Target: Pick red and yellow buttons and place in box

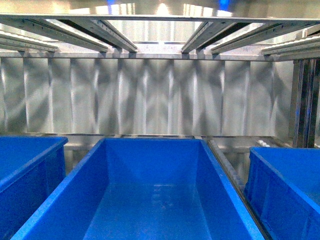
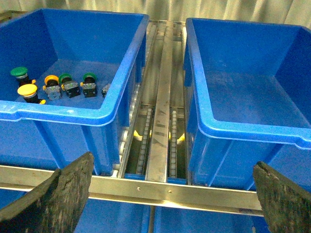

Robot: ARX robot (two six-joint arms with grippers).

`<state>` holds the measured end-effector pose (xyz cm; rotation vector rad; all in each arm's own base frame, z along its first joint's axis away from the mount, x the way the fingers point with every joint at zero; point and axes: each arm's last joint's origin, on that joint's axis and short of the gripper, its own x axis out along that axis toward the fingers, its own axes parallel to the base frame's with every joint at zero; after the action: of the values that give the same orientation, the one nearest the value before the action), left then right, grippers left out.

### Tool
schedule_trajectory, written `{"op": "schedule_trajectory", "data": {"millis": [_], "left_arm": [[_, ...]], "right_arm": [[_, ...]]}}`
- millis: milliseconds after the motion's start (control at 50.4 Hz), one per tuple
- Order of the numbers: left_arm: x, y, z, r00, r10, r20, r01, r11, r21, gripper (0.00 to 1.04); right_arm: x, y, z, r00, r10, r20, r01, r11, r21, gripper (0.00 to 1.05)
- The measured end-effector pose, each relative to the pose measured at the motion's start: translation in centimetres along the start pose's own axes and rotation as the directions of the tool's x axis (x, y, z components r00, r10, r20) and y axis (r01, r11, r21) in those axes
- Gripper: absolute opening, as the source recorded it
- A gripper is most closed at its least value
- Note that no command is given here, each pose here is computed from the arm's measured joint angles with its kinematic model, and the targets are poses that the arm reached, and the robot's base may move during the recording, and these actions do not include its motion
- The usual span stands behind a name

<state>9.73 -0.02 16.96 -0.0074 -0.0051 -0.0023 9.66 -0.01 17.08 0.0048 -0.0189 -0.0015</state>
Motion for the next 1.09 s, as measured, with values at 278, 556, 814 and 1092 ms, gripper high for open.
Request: {"op": "schedule_trajectory", "data": {"millis": [278,556,814,1092], "left_arm": [[0.0,0.0,0.0,1.0,0.0,0.0,0.0,1.0,0.0,0.97],[0.0,0.0,0.0,1.0,0.0,0.0,0.0,1.0,0.0,0.97],[0.0,0.0,0.0,1.0,0.0,0.0,0.0,1.0,0.0,0.97],[0.0,0.0,0.0,1.0,0.0,0.0,0.0,1.0,0.0,0.97]], "right_arm": [[0.0,0.0,0.0,1.0,0.0,0.0,0.0,1.0,-0.002,0.34],[0.0,0.0,0.0,1.0,0.0,0.0,0.0,1.0,-0.002,0.76],[0.0,0.0,0.0,1.0,0.0,0.0,0.0,1.0,-0.002,0.98],[0.0,0.0,0.0,1.0,0.0,0.0,0.0,1.0,-0.002,0.98]]}}
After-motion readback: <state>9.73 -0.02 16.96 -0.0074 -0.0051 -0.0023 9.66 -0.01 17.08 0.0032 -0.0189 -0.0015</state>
